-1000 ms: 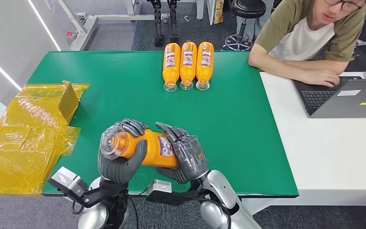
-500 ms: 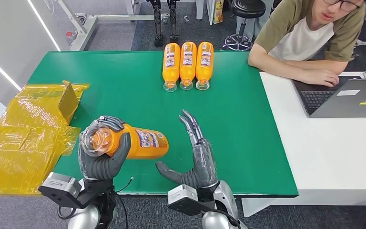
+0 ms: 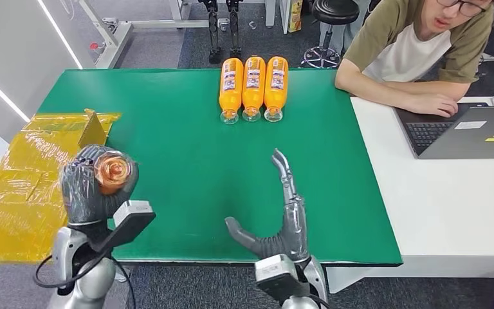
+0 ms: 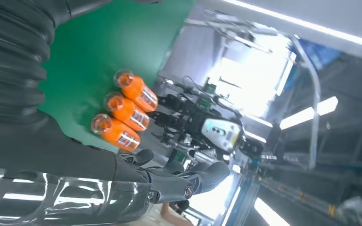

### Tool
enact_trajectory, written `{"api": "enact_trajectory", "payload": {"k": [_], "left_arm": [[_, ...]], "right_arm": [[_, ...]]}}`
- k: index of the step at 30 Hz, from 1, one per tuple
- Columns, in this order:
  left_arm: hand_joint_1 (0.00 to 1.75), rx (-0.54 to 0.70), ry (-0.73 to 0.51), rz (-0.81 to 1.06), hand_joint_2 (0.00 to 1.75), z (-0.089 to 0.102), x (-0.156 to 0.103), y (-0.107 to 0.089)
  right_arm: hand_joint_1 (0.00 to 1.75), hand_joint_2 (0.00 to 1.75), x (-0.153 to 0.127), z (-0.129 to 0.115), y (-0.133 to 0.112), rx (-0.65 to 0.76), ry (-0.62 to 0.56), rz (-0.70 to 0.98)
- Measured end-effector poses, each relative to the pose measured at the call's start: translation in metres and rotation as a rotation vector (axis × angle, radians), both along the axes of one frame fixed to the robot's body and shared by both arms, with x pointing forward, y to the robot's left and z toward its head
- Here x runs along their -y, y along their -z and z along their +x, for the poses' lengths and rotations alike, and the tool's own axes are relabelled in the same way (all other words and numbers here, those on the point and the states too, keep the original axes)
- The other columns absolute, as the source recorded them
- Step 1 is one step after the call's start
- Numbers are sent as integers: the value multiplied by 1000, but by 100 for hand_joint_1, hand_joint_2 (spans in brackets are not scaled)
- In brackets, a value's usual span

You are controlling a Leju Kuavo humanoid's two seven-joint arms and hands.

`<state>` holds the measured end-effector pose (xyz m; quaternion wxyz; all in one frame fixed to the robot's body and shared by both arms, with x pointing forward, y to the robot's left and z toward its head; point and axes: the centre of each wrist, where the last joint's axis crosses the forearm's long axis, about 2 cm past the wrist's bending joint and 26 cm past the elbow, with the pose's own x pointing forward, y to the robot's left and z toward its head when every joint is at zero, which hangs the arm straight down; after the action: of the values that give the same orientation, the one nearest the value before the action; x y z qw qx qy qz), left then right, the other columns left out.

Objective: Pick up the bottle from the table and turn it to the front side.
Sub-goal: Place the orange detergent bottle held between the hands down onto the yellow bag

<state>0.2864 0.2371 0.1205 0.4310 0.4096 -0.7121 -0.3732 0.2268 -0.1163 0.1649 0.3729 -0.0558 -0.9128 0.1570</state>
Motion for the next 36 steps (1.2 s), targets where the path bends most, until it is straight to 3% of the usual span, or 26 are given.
{"api": "enact_trajectory", "payload": {"k": [4,11,17,26,34,35,36], "left_arm": [[175,-52,-108,323,175,24,-58,14],[175,-221,-233,667,175,48,-141,36],[175,-407,-32,733,175,45,-183,51],[175,-655,91,790,175,32,-207,74],[172,-710,170,804,175,34,-192,84],[161,-709,173,807,175,35,-188,84],[117,-706,175,809,175,36,-185,85]], "right_arm": [[0,175,6,3,-10,18,20,191],[0,175,8,4,-20,37,27,244],[0,175,7,4,-19,38,-7,263],[0,175,7,4,-20,35,-14,266],[0,175,7,5,-21,31,-8,261],[0,175,7,5,-21,32,-7,259],[0,175,7,6,-22,33,-6,255]]}}
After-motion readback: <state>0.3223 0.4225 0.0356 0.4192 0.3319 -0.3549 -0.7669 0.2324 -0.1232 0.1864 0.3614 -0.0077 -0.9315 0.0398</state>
